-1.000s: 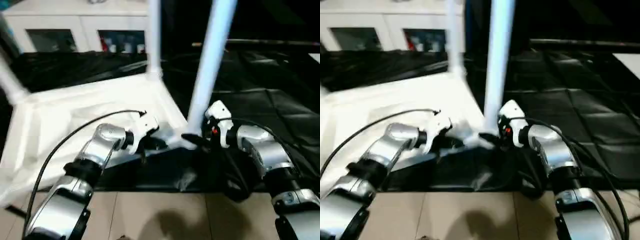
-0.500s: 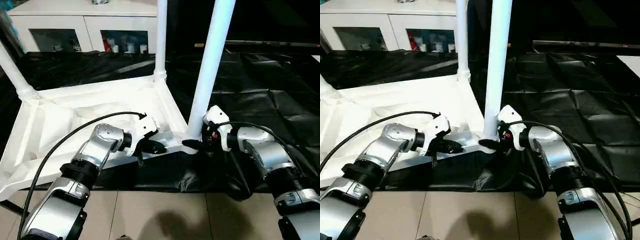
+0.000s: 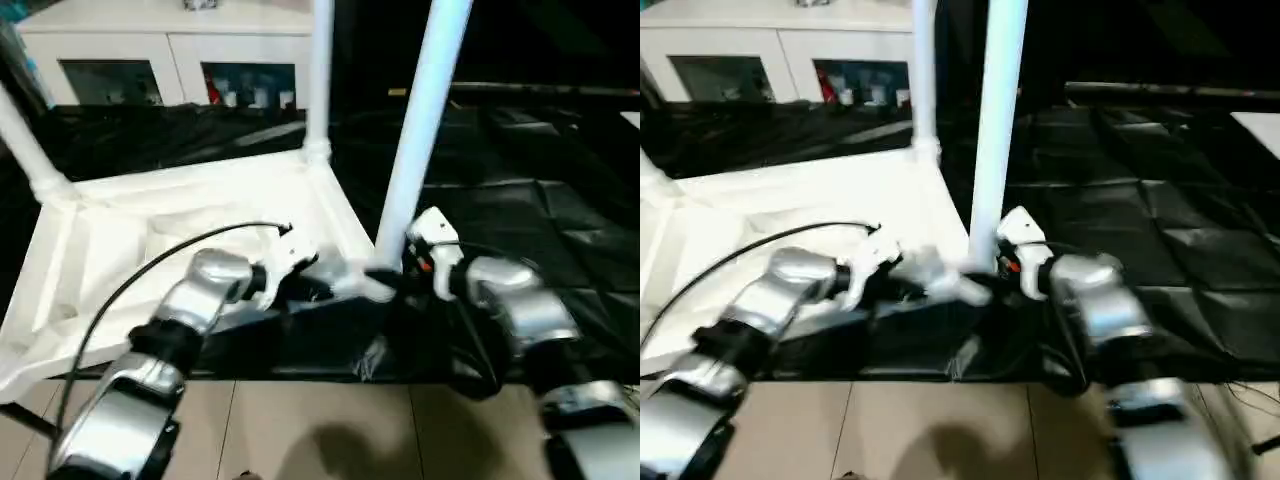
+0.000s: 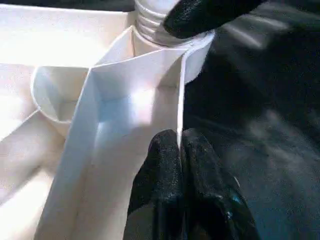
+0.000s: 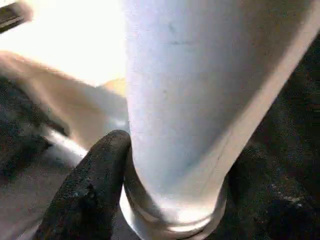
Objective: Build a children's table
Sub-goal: Rotate leg to tighten
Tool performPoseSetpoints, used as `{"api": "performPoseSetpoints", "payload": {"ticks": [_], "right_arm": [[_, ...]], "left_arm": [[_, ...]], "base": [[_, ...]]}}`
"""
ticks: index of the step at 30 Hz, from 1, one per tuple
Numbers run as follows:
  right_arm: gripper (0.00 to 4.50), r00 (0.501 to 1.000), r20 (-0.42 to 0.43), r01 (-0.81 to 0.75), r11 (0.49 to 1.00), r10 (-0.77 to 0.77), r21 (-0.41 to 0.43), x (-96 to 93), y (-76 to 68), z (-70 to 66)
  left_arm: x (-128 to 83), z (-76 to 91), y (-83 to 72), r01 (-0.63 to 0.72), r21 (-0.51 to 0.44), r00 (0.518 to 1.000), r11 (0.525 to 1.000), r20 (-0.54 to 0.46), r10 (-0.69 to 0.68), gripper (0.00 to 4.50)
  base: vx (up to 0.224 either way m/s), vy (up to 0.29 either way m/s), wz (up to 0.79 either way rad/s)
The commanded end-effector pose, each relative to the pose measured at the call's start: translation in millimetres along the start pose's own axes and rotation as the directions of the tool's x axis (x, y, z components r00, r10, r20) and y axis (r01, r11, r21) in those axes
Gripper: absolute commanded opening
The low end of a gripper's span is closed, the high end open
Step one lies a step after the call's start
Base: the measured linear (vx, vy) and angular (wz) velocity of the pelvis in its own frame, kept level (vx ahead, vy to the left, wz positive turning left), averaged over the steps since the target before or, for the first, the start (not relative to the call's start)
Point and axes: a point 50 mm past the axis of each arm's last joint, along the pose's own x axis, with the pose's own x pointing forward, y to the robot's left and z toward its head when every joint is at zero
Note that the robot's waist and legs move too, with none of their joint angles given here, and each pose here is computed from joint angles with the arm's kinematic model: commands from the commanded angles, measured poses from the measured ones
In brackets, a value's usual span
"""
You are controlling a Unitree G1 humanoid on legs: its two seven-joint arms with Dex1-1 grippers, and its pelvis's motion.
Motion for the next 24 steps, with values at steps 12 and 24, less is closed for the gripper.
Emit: {"api": "performPoseSetpoints", "payload": {"ticks": [12, 24], "right_arm": [[3.16, 0.967, -0.050, 0.253, 0.946, -0.248, 0.203, 46.5, 40.2, -2.3], [4.19, 0.999, -0.008, -0.045, 0.999, 0.045, -0.006, 12.1, 6.5, 20.7]], "left_arm": [[34.6, 26.1, -2.2, -0.251, -0.090, 0.967, 0.964, 0.019, 0.253, 0.00], [6.3, 0.2, 4.2, -0.041, -0.025, 0.999, 0.999, -0.032, 0.040, 0.00]], "base": [[0.000, 0.000, 0.00], [0.000, 0.000, 0.00]]}}
